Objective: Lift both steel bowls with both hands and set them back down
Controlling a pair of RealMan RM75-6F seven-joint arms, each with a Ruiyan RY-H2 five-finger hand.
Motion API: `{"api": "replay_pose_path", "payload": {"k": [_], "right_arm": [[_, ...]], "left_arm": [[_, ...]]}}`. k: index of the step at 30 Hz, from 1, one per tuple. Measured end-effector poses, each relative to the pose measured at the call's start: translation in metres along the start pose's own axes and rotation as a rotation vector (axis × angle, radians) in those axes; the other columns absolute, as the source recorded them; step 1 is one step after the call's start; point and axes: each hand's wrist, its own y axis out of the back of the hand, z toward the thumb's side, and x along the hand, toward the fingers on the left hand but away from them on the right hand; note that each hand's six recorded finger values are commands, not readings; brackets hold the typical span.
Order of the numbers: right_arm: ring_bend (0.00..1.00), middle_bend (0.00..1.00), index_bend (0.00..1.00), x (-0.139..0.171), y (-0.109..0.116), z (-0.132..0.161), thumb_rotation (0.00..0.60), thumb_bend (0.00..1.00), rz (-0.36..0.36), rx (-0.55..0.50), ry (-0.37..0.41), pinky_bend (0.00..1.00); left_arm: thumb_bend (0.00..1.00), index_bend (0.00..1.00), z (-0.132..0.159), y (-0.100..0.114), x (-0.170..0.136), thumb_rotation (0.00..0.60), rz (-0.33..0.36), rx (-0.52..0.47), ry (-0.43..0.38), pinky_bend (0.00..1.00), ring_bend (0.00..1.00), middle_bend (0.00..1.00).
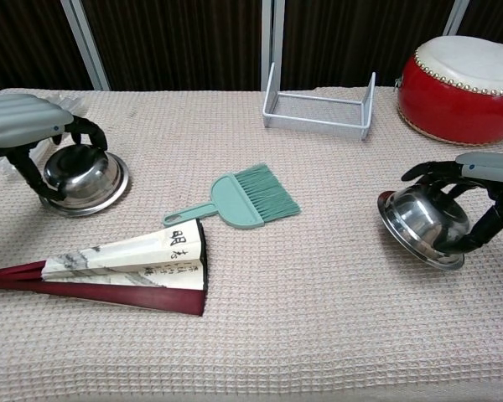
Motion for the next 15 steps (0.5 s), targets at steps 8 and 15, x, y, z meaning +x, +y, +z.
{"api": "replay_pose_path", "payload": {"k": [8, 15], "right_arm": [[0.00, 0.00, 0.00, 0.006, 0.014, 0.001, 0.600, 0.00, -0.081, -0.051, 0.029, 0.00], [0.00, 0.00, 0.00, 0.020, 0.031, -0.001, 0.600, 0.00, -0.241, -0.049, 0.071, 0.00]], "left_arm": [[0.00, 0.01, -0.010, 0.011, -0.008, 0.600, 0.035, -0.034, 0.035, 0.12, 0.01, 0.00], [0.00, 0.04, -0.014, 0.034, -0.039, 0.600, 0.207, -0.113, 0.104, 0.13, 0.01, 0.05]]}}
